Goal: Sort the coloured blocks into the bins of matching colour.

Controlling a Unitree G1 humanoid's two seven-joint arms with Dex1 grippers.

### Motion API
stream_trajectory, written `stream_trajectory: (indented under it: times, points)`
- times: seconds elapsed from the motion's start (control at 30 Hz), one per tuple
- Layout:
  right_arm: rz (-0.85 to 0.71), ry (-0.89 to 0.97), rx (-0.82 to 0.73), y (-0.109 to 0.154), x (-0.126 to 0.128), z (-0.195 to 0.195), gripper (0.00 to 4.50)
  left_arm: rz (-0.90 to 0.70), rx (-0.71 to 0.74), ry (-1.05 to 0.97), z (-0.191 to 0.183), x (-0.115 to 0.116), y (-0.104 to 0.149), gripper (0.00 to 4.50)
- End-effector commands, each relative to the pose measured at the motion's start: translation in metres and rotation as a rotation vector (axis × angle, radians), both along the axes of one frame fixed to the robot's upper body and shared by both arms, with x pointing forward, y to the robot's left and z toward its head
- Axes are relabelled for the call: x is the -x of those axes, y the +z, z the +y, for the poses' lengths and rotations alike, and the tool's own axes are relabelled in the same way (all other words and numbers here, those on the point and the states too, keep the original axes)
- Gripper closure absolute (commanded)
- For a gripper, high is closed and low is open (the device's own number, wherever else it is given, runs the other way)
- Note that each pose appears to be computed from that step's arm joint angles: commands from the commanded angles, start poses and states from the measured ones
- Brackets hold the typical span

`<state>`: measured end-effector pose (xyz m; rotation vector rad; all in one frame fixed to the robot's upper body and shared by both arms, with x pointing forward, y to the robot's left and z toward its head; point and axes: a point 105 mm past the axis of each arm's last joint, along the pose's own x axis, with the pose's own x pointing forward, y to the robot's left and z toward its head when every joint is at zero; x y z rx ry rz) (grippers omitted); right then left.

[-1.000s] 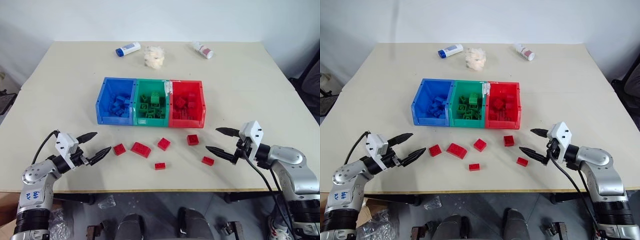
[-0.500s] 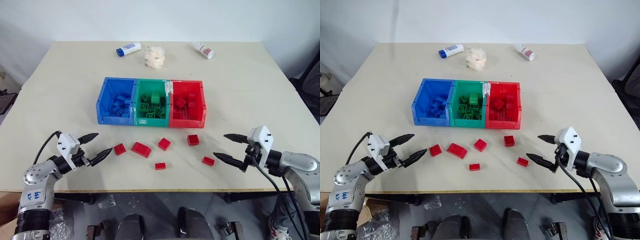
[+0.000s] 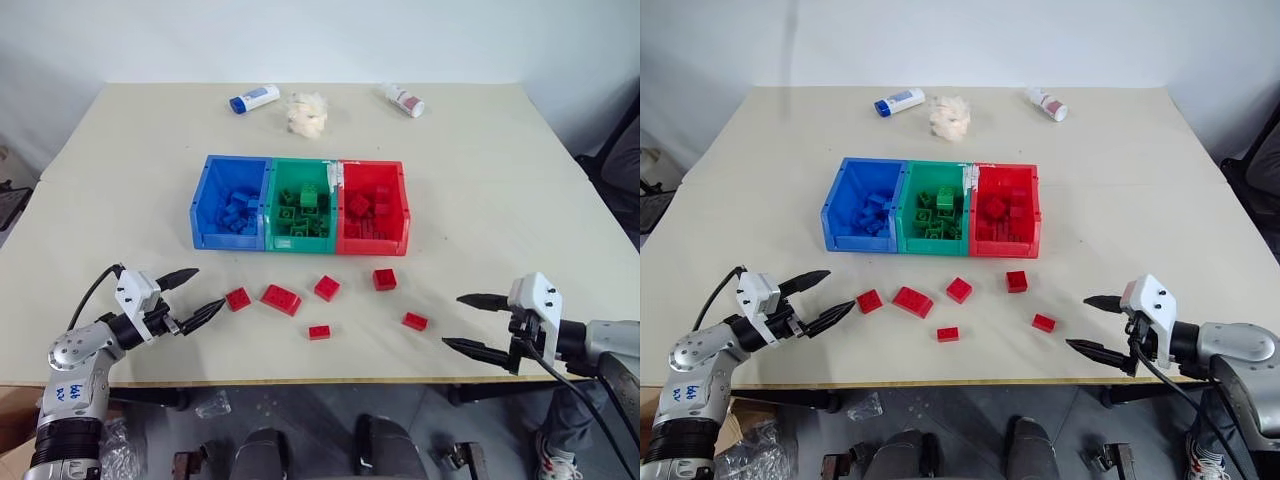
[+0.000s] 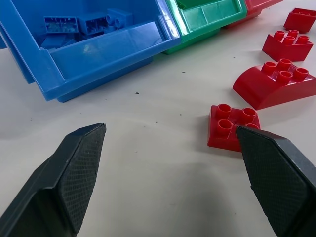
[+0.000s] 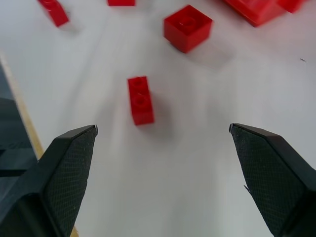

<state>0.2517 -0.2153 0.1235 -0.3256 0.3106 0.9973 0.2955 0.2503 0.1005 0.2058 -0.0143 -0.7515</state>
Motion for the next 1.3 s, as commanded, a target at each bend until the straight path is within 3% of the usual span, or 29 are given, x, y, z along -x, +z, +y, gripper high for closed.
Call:
stream_trajectory:
  times: [0.03, 0.17, 0.4, 0.53, 0.83, 0.97, 1.3]
  points:
    - [-0.011, 0.052, -0.004, 0.003, -0.001, 0.019, 0.00, -0.045, -0.015, -0.017, -0.001, 0.004, 0.010, 0.02]
    - [0.001, 0.128, 0.009, -0.009, -0.007, 0.043, 0.00, -0.046, -0.024, -0.043, -0.007, 0.015, 0.011, 0.02]
    - [0.055, 0.150, 0.119, -0.032, -0.012, 0.050, 0.00, -0.035, 0.044, -0.102, -0.012, 0.028, 0.023, 0.02]
    - [0.045, 0.145, 0.117, -0.030, -0.017, 0.049, 0.95, -0.051, 0.044, -0.124, -0.013, 0.032, 0.026, 0.00]
    - [-0.004, 0.120, 0.083, -0.010, -0.027, 0.053, 4.03, -0.053, 0.092, -0.265, -0.016, 0.043, 0.024, 0.00]
    - [-0.034, 0.100, 0.056, 0.000, -0.031, 0.055, 4.00, -0.065, 0.116, -0.350, -0.018, 0.046, 0.026, 0.00]
    - [-0.291, -0.007, -0.139, 0.083, -0.085, 0.077, 4.00, -0.077, 0.081, -0.505, -0.021, 0.048, 0.021, 0.00]
